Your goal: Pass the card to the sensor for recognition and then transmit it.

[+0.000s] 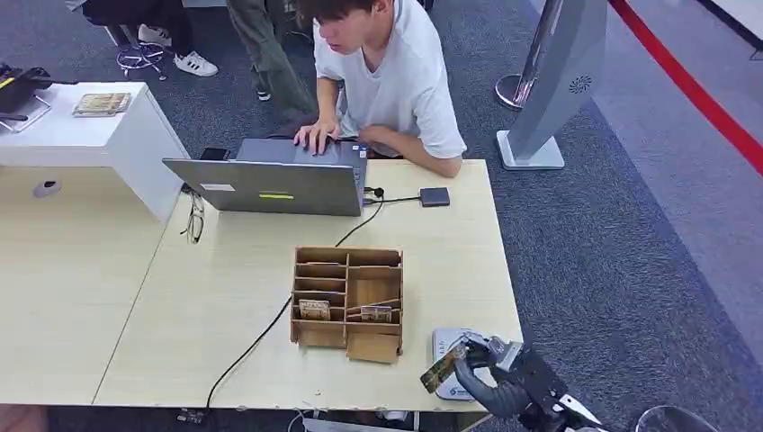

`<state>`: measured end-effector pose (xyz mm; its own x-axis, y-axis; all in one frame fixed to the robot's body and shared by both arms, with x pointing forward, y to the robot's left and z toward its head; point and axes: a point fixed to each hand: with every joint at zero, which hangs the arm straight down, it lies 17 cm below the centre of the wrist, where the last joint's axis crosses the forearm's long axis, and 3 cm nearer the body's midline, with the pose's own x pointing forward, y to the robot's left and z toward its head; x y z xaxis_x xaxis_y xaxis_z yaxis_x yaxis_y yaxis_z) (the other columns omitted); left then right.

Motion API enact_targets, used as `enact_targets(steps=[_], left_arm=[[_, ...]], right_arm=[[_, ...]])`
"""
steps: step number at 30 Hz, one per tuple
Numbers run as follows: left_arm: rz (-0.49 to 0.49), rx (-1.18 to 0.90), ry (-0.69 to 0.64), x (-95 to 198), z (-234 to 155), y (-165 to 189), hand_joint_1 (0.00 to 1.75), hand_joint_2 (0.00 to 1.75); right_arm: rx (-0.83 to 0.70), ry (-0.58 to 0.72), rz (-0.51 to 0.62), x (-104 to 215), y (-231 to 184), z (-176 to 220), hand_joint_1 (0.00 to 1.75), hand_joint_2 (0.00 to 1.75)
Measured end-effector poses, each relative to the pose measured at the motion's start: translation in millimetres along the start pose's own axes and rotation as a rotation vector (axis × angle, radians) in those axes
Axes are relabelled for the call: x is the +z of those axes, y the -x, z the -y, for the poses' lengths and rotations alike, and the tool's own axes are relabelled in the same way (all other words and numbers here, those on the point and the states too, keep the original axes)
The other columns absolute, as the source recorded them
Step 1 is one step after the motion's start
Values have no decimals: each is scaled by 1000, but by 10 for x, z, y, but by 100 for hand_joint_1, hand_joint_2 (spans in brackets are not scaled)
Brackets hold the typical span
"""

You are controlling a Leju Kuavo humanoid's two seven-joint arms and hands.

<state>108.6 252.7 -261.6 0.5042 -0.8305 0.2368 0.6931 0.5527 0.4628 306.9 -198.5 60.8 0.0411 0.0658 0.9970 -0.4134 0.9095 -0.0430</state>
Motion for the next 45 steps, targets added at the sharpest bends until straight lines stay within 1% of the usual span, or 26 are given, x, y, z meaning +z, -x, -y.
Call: enact_targets(steps=[3, 12, 21, 39, 45], left_arm=[[-9, 3, -1, 3, 3, 24, 0, 0], [-12, 0, 2, 10, 14, 45, 0, 0], [-20, 7, 1, 18, 29, 59, 0, 0], [-32, 7, 1, 24, 32, 97, 0, 0], [-32, 8, 1, 24, 32, 97, 0, 0]], right_arm=[[50, 17, -15, -10, 18, 50, 175, 175], [87, 27, -24, -33, 23, 94, 175, 175], [187, 61, -64, -59, 98, 176, 175, 175], [286, 77, -95, -132, 150, 188, 175, 175], [287, 78, -97, -132, 153, 189, 175, 175]])
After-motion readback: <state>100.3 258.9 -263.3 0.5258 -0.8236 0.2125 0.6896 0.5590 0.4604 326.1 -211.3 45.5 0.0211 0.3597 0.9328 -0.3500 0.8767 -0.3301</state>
